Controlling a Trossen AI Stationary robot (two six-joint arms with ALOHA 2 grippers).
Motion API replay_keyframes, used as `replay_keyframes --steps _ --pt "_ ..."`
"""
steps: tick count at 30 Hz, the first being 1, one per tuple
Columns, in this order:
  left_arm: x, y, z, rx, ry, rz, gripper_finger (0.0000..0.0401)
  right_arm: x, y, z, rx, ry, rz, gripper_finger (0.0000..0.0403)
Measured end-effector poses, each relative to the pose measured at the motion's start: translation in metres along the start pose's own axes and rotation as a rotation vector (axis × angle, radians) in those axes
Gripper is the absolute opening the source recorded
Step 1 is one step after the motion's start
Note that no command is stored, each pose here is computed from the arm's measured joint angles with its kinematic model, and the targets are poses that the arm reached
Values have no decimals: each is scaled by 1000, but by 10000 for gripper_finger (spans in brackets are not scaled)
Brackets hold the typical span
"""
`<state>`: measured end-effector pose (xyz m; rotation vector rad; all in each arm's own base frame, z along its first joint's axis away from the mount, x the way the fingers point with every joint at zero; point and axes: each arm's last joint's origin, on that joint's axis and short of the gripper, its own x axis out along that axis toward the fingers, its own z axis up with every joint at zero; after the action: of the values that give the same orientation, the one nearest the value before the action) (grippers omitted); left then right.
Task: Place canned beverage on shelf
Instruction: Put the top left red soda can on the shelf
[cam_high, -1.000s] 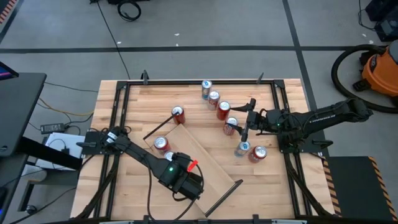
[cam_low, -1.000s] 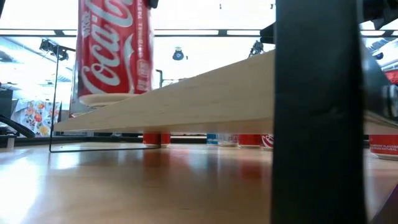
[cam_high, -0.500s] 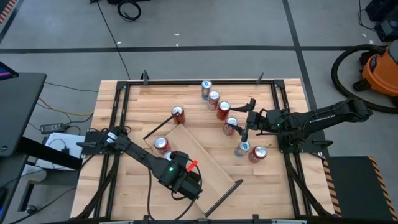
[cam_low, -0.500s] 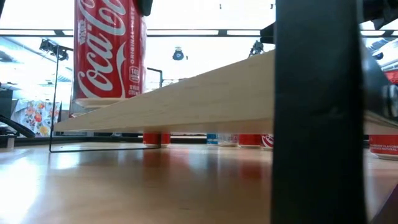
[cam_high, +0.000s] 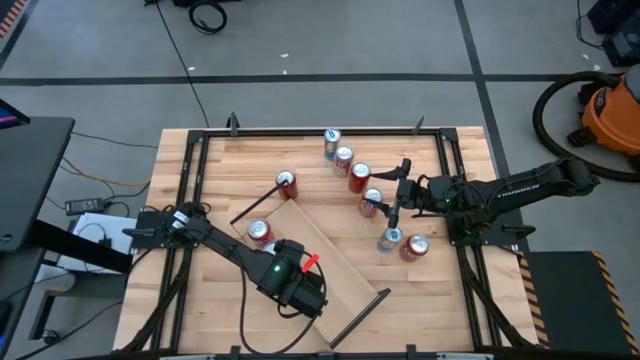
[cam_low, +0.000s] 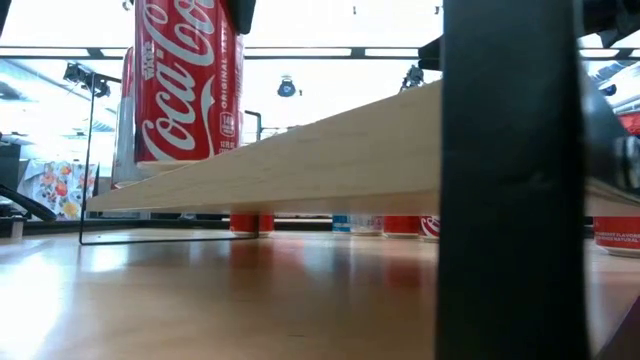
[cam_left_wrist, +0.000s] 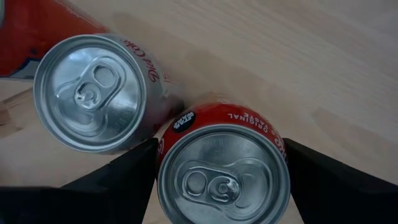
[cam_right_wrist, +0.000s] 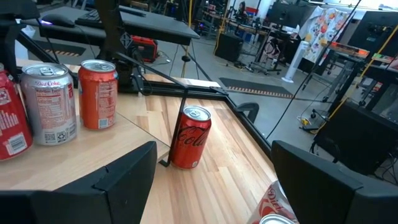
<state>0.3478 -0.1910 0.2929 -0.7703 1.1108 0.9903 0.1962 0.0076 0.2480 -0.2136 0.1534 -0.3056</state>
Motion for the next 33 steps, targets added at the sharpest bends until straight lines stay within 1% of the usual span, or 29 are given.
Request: replay_keyframes --steps 9,16,33 --pt "0 -1 -2 6 15 -7 314 0 0 0 0 0 1 327" --pt "0 -6 -2 31 21 -57 314 0 0 0 2 3 2 327" --pt "0 -5 -2 43 27 -46 314 0 0 -1 1 6 2 327"
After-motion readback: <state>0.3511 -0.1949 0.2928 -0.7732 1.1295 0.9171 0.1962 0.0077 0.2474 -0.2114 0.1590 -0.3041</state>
